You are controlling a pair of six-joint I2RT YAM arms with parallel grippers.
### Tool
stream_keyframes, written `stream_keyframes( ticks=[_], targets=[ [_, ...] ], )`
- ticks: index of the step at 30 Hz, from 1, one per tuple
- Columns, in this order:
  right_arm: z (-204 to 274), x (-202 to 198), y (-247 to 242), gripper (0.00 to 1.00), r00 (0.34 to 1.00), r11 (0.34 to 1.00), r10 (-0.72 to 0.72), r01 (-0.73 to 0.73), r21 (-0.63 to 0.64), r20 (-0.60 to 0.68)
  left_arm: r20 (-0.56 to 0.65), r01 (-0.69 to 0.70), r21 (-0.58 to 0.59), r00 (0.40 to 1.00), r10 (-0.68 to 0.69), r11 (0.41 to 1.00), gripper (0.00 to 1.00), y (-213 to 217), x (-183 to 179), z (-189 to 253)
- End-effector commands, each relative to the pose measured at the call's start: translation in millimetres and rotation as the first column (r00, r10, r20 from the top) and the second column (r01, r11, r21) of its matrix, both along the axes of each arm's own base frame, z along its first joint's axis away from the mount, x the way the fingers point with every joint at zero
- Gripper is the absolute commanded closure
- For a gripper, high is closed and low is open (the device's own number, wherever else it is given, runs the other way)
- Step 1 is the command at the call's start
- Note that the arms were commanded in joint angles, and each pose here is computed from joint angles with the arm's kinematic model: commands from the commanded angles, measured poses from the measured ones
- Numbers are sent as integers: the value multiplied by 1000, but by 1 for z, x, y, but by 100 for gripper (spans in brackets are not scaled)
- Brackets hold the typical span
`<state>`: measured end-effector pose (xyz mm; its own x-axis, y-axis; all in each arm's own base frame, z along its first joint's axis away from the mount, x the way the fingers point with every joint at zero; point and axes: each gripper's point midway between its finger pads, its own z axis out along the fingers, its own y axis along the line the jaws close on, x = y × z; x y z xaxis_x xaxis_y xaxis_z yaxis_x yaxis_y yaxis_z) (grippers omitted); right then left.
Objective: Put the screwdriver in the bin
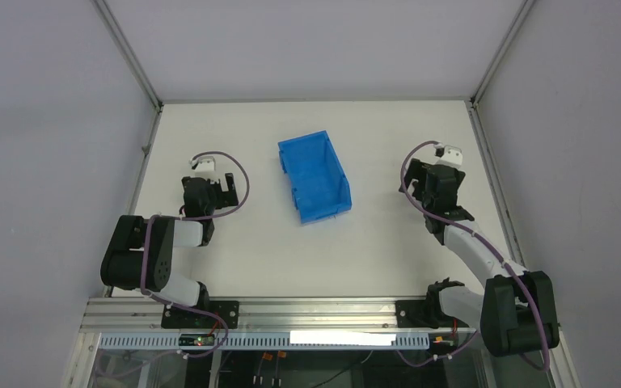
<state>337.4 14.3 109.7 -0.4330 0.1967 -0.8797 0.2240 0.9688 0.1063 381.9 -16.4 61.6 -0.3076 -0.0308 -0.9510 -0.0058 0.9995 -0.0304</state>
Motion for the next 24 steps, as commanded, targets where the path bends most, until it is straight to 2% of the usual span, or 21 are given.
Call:
stream_keyframes(
  ticks=[1,3,5,8,10,11,15,18,22,24],
  targets=[
    [21,14,-11,1,991,996,-90,88,22,100,62,6,-13,998,-6,1000,0,0,11,18],
    [29,17,-19,1,984,990,-144,143,16,106,61,6,-14,998,-5,1000,0,1,11,17],
    [33,18,-24,1,988,988,-148,150,-37,48,61,5,-13,998,-4,1000,0,1,11,17],
    [32,13,-14,1,989,990,-7,-14,-141,-147,61,5,-14,998,-4,1000,0,1,11,17],
    [30,12,-20,1,963,985,-1,-45,-166,-268,60,5,-13,998,-5,1000,0,1,11,17],
    [16,6,-22,1,923,986,7,-71,-154,-386,60,5,-13,998,-4,1000,0,1,11,17],
    [-5,6,-19,3,785,983,81,-165,-81,-614,61,5,-13,998,-4,1000,0,1,11,17],
    [-23,10,-16,4,711,980,112,-194,-41,-694,61,5,-13,998,-4,1000,0,1,11,17],
    [-46,16,-18,6,650,972,132,-233,-31,-748,62,5,-13,998,-5,1000,0,1,12,18],
    [-57,19,-19,13,618,969,144,-246,-17,-773,61,5,-13,998,-4,1000,0,1,11,17]
  ],
)
